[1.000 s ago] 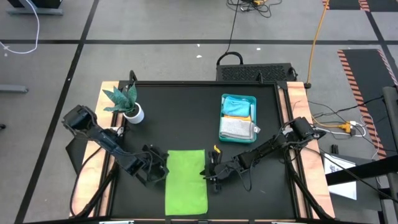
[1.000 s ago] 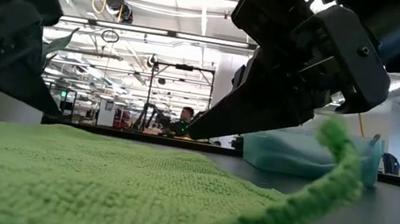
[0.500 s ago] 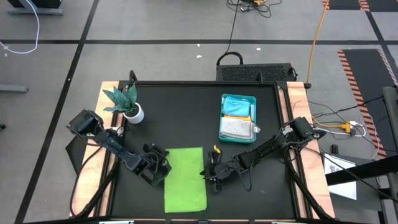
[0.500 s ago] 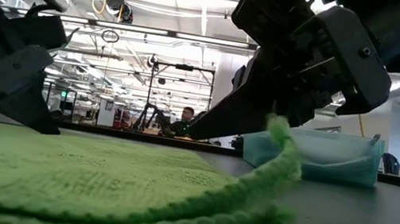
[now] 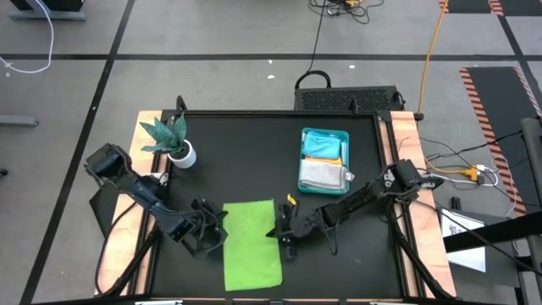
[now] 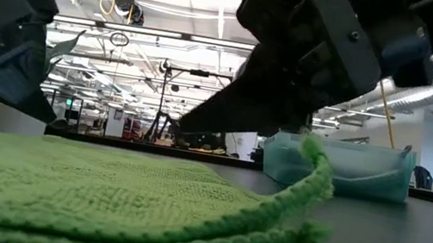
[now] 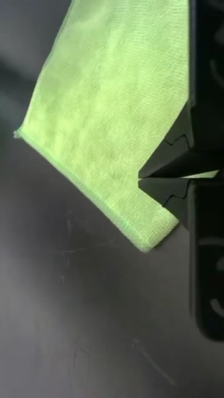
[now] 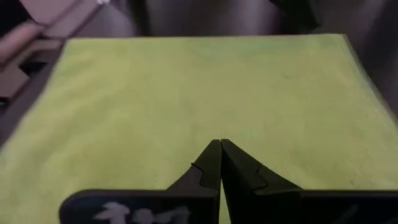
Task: Fold microfiber towels
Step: Fold the light green microfiber cloth
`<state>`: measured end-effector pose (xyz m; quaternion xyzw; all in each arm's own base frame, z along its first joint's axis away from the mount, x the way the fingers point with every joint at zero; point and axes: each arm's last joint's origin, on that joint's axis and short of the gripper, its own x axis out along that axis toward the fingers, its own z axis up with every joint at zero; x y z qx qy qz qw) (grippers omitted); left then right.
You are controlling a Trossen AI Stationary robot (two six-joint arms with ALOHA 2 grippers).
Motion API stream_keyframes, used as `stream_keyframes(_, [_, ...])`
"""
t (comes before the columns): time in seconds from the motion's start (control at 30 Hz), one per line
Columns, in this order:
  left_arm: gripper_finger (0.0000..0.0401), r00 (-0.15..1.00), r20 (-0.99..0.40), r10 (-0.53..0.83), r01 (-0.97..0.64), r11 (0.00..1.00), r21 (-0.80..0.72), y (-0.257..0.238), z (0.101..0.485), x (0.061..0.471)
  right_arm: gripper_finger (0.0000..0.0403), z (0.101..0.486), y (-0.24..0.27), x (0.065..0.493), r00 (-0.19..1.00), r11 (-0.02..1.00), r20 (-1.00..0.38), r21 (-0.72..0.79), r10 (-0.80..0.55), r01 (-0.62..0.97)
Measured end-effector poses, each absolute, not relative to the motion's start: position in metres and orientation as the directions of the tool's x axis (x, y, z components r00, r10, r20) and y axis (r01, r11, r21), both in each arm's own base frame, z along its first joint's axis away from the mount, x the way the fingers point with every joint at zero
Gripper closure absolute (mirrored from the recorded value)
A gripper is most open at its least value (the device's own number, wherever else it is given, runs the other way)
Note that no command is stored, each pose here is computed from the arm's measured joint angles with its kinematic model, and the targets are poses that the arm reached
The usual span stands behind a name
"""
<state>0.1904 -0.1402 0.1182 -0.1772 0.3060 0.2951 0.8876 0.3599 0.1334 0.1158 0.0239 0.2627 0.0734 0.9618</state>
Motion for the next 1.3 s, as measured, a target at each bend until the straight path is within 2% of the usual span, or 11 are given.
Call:
stream_keyframes(0.27, [0.0398, 0.642, -0.649, 0.408, -0.635, 0.758, -0.152, -0.140, 0.096, 0.185, 0.0403, 0.090, 0.119, 0.369, 0.852, 0.991, -0.509, 0.097, 0.125, -0.087])
stream_keyframes(0.47, [0.0393, 0.619, -0.622, 0.480, -0.686, 0.717, -0.129, -0.126, 0.084, 0.177, 0.0403, 0.081, 0.091, 0.376, 0.844, 0.992, -0.534, 0.122, 0.053, 0.015])
stream_keyframes(0.63, [0.0397, 0.562, -0.613, 0.555, -0.726, 0.687, -0.043, -0.110, 0.083, 0.177, 0.0403, 0.083, 0.065, 0.381, 0.848, 0.990, -0.527, 0.078, -0.058, 0.117])
stream_keyframes(0.73, [0.0393, 0.544, -0.598, 0.589, -0.737, 0.676, -0.003, -0.105, 0.084, 0.179, 0.0403, 0.083, 0.054, 0.383, 0.847, 0.988, -0.525, 0.071, -0.083, 0.140])
stream_keyframes(0.83, [0.0398, 0.554, -0.596, 0.582, -0.705, 0.708, 0.036, -0.109, 0.088, 0.184, 0.0403, 0.087, 0.058, 0.383, 0.855, 0.989, -0.514, 0.072, -0.073, 0.128])
stream_keyframes(1.03, [0.0399, 0.673, -0.587, 0.450, -0.532, 0.846, 0.038, -0.151, 0.118, 0.208, 0.0403, 0.100, 0.106, 0.375, 0.881, 0.996, -0.466, 0.083, 0.077, -0.042])
stream_keyframes(1.17, [0.0398, 0.813, -0.522, 0.260, -0.324, 0.945, -0.034, -0.189, 0.136, 0.220, 0.0403, 0.101, 0.137, 0.365, 0.875, 0.988, -0.460, 0.090, 0.151, -0.124])
stream_keyframes(1.3, [0.0397, 0.854, -0.518, 0.052, -0.117, 0.989, -0.093, -0.213, 0.128, 0.223, 0.0403, 0.099, 0.151, 0.358, 0.863, 0.983, -0.471, 0.088, 0.181, -0.159])
